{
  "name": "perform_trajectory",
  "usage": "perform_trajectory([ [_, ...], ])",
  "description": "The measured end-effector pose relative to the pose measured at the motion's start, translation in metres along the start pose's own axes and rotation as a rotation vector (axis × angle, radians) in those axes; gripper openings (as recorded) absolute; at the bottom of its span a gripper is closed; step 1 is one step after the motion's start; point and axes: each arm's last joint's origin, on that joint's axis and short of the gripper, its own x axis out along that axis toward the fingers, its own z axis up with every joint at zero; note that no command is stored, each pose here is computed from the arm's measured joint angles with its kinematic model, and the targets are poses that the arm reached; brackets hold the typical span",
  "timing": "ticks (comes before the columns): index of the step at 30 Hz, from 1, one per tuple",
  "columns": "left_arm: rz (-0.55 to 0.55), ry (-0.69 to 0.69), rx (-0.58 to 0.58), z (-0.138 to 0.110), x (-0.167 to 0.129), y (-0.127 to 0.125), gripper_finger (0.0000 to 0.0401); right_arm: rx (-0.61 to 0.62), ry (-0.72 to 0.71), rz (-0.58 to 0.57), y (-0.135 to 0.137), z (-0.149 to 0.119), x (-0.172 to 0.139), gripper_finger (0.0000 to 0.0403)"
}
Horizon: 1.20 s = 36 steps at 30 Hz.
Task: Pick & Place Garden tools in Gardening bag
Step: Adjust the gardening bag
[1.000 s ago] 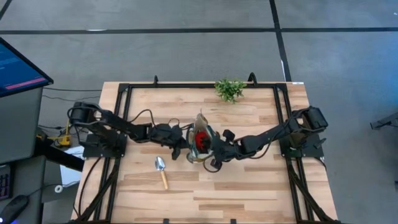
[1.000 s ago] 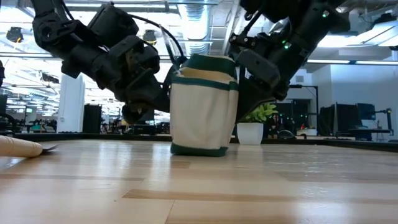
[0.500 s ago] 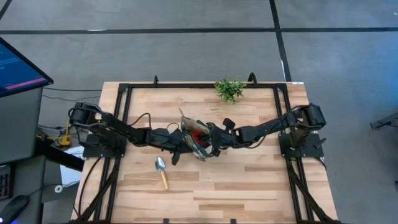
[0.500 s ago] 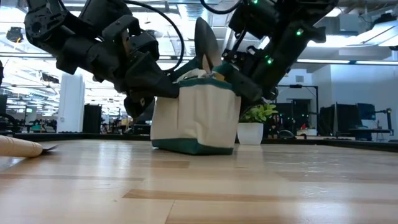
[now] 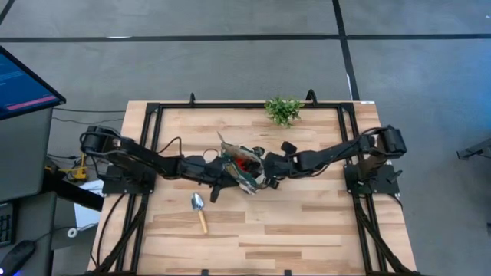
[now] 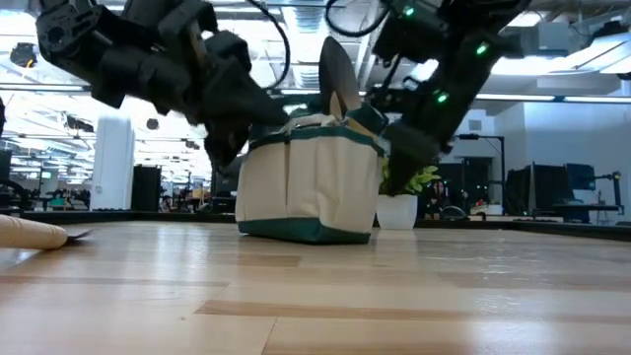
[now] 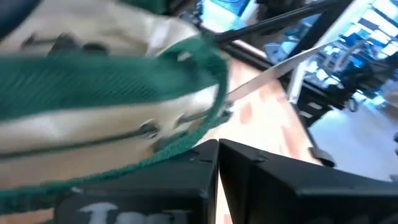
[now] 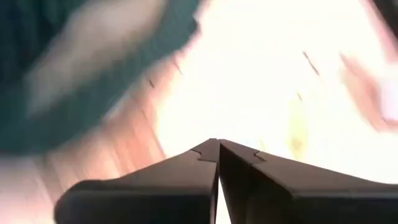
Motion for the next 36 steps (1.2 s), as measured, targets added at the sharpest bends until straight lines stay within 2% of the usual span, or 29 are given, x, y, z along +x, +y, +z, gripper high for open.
perform_trajectory([
  [3,-0.032,-0.032,0.037,0.01,-0.007,-0.006,0.0001,0.001,-0.009,-0.041,-0.008,0.0,-0.018,0.0],
  [7,-0.009,-0.025,0.096,0.02,-0.021,-0.011,0.0001,0.018,-0.049,-0.021,-0.017,0.003,-0.042,0.0],
  [14,0.307,0.036,0.148,0.024,-0.052,-0.003,0.0001,0.036,-0.107,0.147,-0.009,0.002,-0.077,0.0],
  [18,0.315,-0.015,0.164,0.035,-0.065,-0.005,0.0001,0.044,-0.086,0.246,0.007,-0.007,-0.088,0.0],
  [23,0.283,-0.087,0.214,0.047,-0.079,-0.012,0.0001,0.045,-0.033,0.324,0.031,-0.02,-0.089,0.0],
  [26,0.318,-0.108,0.257,0.05,-0.082,-0.012,0.0001,0.042,-0.039,0.4,0.05,-0.022,-0.085,0.0],
  [30,0.341,-0.106,0.256,0.051,-0.083,-0.008,0.0001,0.042,-0.078,0.503,0.072,-0.022,-0.078,0.0],
  [36,0.349,-0.047,0.235,0.045,-0.087,-0.009,0.0001,0.054,-0.127,0.526,0.09,-0.023,-0.064,0.0],
])
